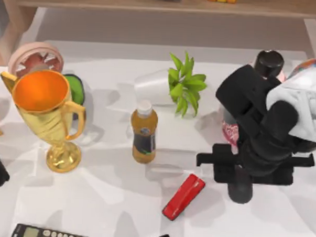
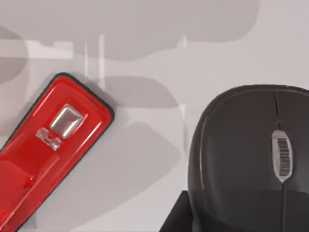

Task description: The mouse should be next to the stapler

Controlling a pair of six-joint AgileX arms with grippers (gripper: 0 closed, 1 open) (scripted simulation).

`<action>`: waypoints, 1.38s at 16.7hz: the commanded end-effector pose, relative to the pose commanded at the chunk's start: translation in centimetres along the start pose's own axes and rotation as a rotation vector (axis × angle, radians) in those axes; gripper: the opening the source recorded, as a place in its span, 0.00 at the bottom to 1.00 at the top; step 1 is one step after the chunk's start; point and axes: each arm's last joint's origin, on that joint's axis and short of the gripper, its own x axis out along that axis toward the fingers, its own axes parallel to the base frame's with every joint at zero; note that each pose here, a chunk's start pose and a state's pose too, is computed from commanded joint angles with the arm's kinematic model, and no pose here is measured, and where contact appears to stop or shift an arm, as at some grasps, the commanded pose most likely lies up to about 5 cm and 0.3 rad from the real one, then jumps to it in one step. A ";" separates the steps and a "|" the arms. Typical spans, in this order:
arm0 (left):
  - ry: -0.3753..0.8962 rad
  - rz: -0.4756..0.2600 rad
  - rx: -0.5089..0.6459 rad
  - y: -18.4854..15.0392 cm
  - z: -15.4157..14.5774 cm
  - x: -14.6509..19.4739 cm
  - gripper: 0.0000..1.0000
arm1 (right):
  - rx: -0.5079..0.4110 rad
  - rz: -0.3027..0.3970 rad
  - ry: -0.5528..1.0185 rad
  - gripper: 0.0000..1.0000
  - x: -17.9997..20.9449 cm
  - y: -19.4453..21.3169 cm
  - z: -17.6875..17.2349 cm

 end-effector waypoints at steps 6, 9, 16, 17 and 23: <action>0.000 0.000 0.000 0.0 0.0 0.0 1.00 | -0.002 -0.037 0.052 0.00 1.6 -0.4 -0.6; 0.000 0.000 0.000 0.0 0.0 0.0 1.00 | -0.002 -0.037 0.052 0.00 1.6 -0.4 -0.6; 0.000 0.000 0.000 0.0 0.0 0.0 1.00 | -0.002 -0.037 0.052 0.53 1.6 -0.4 -0.6; 0.000 0.000 0.000 0.0 0.0 0.0 1.00 | -0.002 -0.037 0.052 0.60 1.6 -0.4 -0.6; 0.000 0.000 0.000 0.0 0.0 0.0 1.00 | -0.002 -0.037 0.052 1.00 1.6 -0.4 -0.6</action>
